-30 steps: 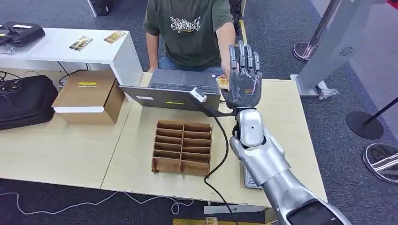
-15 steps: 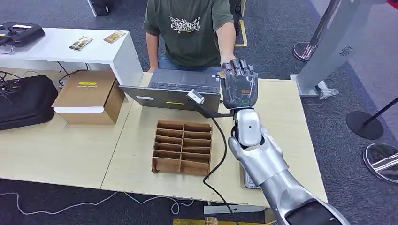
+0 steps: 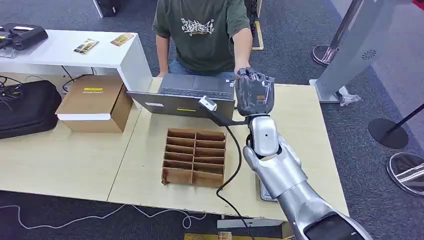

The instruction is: Pass the card to the sensor for recognition and then transmit it.

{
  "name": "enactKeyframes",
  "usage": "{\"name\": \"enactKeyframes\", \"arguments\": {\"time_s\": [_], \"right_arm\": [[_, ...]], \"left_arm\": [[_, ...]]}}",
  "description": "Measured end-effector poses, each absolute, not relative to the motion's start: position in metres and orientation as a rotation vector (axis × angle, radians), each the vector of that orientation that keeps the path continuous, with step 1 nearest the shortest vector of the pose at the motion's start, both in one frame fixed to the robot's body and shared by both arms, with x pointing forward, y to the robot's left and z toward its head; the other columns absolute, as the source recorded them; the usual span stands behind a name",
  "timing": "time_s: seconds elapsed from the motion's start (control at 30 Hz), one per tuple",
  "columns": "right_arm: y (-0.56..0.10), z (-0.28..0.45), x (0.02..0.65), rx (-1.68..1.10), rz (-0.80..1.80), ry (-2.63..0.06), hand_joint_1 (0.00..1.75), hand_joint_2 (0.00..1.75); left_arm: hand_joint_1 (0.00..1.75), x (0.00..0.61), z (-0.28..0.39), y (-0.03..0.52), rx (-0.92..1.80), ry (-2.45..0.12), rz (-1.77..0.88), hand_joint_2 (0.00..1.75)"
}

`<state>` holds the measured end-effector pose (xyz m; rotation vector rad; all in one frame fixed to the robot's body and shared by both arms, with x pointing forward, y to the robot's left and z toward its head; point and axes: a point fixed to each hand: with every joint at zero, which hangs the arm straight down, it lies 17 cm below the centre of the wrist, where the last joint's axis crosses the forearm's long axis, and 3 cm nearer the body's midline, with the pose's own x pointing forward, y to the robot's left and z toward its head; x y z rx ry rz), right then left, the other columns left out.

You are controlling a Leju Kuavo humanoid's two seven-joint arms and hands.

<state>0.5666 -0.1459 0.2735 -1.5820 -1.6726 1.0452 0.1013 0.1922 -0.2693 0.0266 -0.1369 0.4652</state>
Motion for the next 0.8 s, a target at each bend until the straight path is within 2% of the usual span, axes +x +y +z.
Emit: {"name": "enactKeyframes", "arguments": {"time_s": [0.2,0.3,0.57,0.8], "right_arm": [[-0.142,0.273,0.566,-1.564,1.058,-1.688,1.75,1.75],[-0.139,0.264,0.567,-1.396,1.018,-1.736,1.75,1.75],[-0.154,0.226,0.557,-0.799,0.670,-1.730,1.75,1.75],[-0.174,0.210,0.537,-0.673,0.523,-1.693,1.75,1.75]], "left_arm": [[0.00,0.101,-0.270,0.193,0.028,-0.137,0.464,0.00],[0.00,0.101,-0.270,0.194,0.028,-0.137,0.467,0.00],[0.00,0.099,-0.270,0.195,0.025,-0.129,0.495,0.00],[0.00,0.095,-0.271,0.195,0.021,-0.121,0.520,0.00]]}}
